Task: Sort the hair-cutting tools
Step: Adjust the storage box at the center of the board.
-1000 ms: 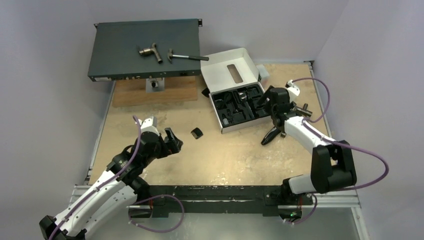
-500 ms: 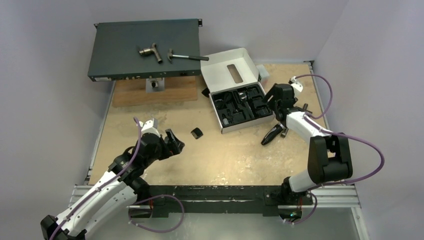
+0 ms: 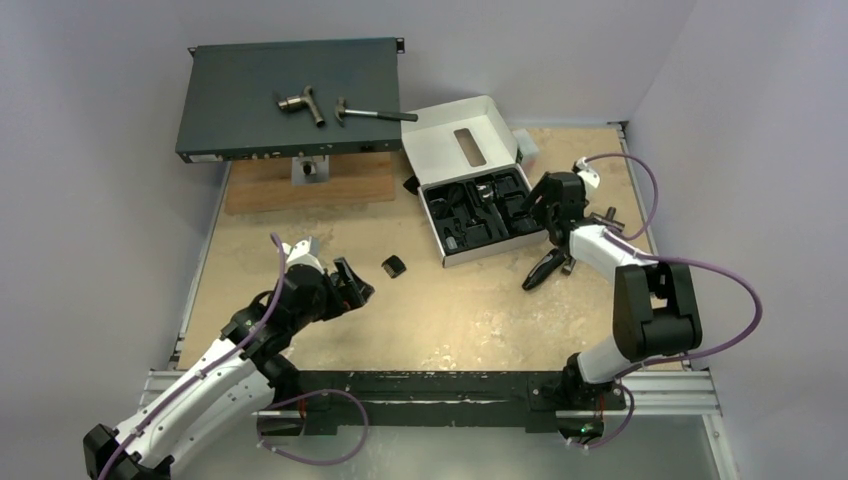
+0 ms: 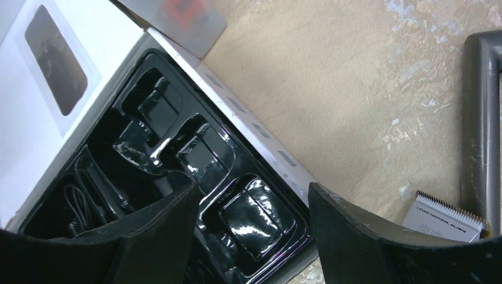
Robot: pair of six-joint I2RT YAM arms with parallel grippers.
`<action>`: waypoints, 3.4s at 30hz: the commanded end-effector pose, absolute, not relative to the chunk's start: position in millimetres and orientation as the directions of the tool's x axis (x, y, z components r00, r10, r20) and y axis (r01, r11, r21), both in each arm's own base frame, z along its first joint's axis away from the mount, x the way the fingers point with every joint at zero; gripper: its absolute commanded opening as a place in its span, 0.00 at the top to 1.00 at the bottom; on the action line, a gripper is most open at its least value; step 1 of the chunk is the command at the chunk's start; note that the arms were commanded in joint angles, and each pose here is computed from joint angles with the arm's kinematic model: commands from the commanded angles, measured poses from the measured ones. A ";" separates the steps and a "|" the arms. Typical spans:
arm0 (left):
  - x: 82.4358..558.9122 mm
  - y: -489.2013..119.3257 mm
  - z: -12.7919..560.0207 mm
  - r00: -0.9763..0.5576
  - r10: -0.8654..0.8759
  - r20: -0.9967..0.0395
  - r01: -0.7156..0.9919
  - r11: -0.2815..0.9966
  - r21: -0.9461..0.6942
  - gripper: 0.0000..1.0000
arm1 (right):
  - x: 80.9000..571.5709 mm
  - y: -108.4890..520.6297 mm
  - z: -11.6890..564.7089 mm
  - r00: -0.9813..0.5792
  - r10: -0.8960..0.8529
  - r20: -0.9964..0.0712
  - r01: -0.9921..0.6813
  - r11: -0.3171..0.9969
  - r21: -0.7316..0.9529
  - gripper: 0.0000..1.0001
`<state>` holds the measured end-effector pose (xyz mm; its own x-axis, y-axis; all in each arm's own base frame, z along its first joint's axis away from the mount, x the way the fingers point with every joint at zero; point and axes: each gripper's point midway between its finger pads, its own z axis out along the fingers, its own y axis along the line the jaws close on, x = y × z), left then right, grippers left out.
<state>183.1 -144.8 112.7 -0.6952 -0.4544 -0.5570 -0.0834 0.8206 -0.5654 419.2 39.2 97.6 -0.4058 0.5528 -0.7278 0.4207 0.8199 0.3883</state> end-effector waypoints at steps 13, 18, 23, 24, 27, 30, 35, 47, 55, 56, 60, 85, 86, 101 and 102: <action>181.1 -161.7 118.8 -0.726 -0.460 -0.511 -0.060 0.782 -0.620 0.07 | 383.9 60.5 59.4 -0.489 0.589 -0.643 0.383 0.808 0.448 0.36; 180.8 -162.8 115.9 -0.733 -0.458 -0.502 -0.067 0.784 -0.618 0.08 | 366.9 72.3 55.6 -0.505 0.591 -0.629 0.357 0.807 0.471 0.36; 181.5 -164.8 116.1 -0.737 -0.461 -0.494 -0.070 0.780 -0.622 0.08 | 358.0 92.1 62.9 -0.522 0.577 -0.628 0.311 0.814 0.490 0.36; 181.6 -164.9 115.9 -0.738 -0.461 -0.493 -0.072 0.780 -0.621 0.09 | 356.3 97.4 64.4 -0.526 0.573 -0.628 0.301 0.816 0.493 0.36; 181.4 -164.9 115.4 -0.738 -0.466 -0.488 -0.079 0.778 -0.623 0.09 | 354.1 113.5 71.6 -0.534 0.560 -0.634 0.267 0.823 0.501 0.37; 180.4 -164.6 114.3 -0.739 -0.471 -0.482 -0.086 0.775 -0.626 0.09 | 353.8 124.4 76.9 -0.539 0.551 -0.637 0.243 0.826 0.509 0.40; 178.2 -163.3 111.6 -0.740 -0.475 -0.476 -0.092 0.773 -0.628 0.10 | 348.2 132.8 73.7 -0.560 0.538 -0.630 0.227 0.831 0.507 0.43; 175.7 -157.7 118.3 -0.723 -0.470 -0.506 -0.066 0.776 -0.627 0.10 | 329.9 111.4 119.4 -0.486 0.481 -0.730 0.186 0.873 0.451 0.26; 174.0 -154.3 112.4 -0.725 -0.474 -0.499 -0.089 0.783 -0.616 0.11 | 347.2 155.7 143.0 -0.523 0.313 -0.793 0.042 0.938 0.343 0.35; 173.4 -153.9 112.0 -0.726 -0.475 -0.497 -0.091 0.783 -0.616 0.11 | 350.2 159.0 142.6 -0.523 0.290 -0.801 0.046 0.948 0.314 0.35; 172.4 -150.3 112.0 -0.718 -0.486 -0.498 -0.103 0.782 -0.615 0.11 | 360.4 166.1 138.9 -0.523 0.216 -0.824 0.064 0.974 0.215 0.34; 173.0 -156.1 99.3 -0.737 -0.480 -0.476 -0.110 0.779 -0.617 0.11 | 353.1 240.9 78.5 -0.652 0.141 -0.745 -0.125 0.949 0.290 0.47; 172.9 -156.2 98.8 -0.737 -0.481 -0.474 -0.110 0.778 -0.618 0.11 | 350.6 240.3 75.6 -0.659 0.136 -0.740 -0.127 0.949 0.288 0.47; 171.6 -153.4 100.4 -0.733 -0.482 -0.479 -0.114 0.782 -0.613 0.11 | 291.9 200.2 46.4 -0.704 0.154 -0.693 -0.079 0.953 0.292 0.46; 171.6 -152.8 101.0 -0.731 -0.484 -0.481 -0.114 0.782 -0.613 0.11 | 289.0 198.1 47.4 -0.703 0.156 -0.694 -0.078 0.953 0.294 0.46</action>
<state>170.3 -150.7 95.3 -0.7409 -0.4698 -0.4799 -0.1190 0.7951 -0.5947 315.1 213.3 65.5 -0.6517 0.1713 -0.7389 -0.1100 0.9425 0.3156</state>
